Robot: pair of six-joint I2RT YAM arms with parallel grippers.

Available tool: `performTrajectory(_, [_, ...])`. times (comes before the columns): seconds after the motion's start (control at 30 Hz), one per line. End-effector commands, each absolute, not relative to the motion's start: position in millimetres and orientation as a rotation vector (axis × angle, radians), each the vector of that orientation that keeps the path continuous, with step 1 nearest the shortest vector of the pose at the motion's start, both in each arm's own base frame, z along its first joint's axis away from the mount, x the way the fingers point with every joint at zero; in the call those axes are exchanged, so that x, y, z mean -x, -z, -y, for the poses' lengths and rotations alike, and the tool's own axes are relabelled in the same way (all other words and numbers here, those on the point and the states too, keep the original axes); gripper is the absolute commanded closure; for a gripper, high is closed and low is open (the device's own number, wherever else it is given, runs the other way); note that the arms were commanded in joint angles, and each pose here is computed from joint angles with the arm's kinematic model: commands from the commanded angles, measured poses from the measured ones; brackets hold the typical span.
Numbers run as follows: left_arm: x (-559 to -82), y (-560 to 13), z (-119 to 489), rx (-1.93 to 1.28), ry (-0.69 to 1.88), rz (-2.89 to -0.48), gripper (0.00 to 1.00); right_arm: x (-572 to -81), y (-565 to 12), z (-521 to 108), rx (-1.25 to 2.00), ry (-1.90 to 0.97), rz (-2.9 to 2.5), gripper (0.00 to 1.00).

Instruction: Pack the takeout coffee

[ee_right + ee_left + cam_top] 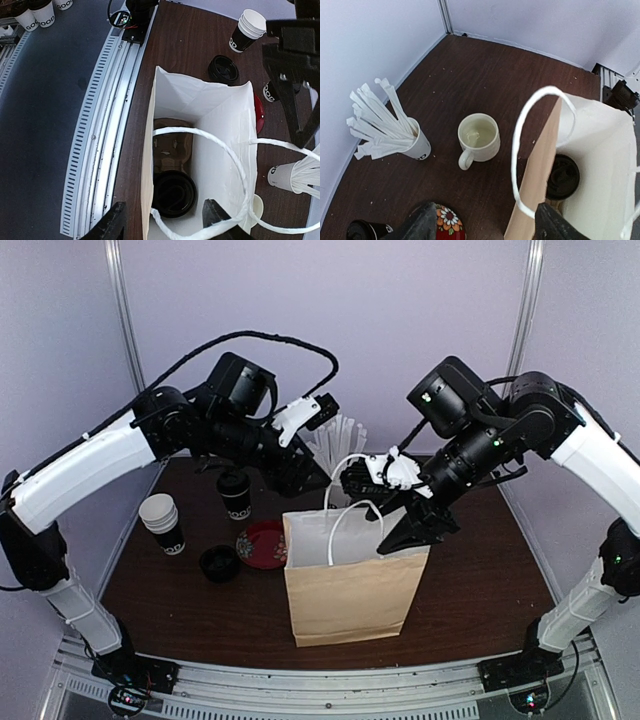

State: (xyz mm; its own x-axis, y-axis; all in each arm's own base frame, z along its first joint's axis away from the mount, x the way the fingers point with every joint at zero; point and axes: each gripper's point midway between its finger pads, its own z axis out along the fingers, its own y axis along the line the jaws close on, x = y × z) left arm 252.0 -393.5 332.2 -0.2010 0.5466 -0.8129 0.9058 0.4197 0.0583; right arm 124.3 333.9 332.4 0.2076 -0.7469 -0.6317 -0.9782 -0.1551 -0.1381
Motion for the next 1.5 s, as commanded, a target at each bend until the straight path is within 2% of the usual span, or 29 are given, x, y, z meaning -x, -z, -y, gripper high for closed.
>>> performTrajectory(0.0, [-228,-359,350,-1.251,0.529,-1.855,0.25,-106,-354,-318,2.001,-0.62,-1.506,0.39])
performTrajectory(0.17, [-261,-375,280,-0.996,0.191,-1.933,0.08,-96,-368,-302,2.044,-0.622,-1.449,0.25])
performTrajectory(0.3, [-305,-349,227,-0.789,0.079,-2.143,0.03,-99,-380,-285,2.023,-0.604,-1.439,0.2])
performTrajectory(0.43, [-346,-302,207,-0.758,-0.038,-2.316,0.02,-112,-379,-258,1.962,-0.575,-1.531,0.18])
performTrajectory(0.67, [-411,-246,188,-0.611,0.058,-2.6,0.02,-162,-352,-210,1.713,-0.46,-1.77,0.14])
performTrajectory(0.9, [-457,-204,171,-0.494,-0.032,-2.69,0.05,-168,-331,-196,1.608,-0.477,-1.862,0.15])
performTrajectory(1.13, [-473,-172,170,-0.435,0.061,-2.755,0.04,-172,-325,-195,1.59,-0.491,-1.888,0.15])
performTrajectory(1.47, [-481,-153,168,-0.426,0.035,-2.776,0.05,-172,-320,-200,1.595,-0.531,-1.901,0.15])
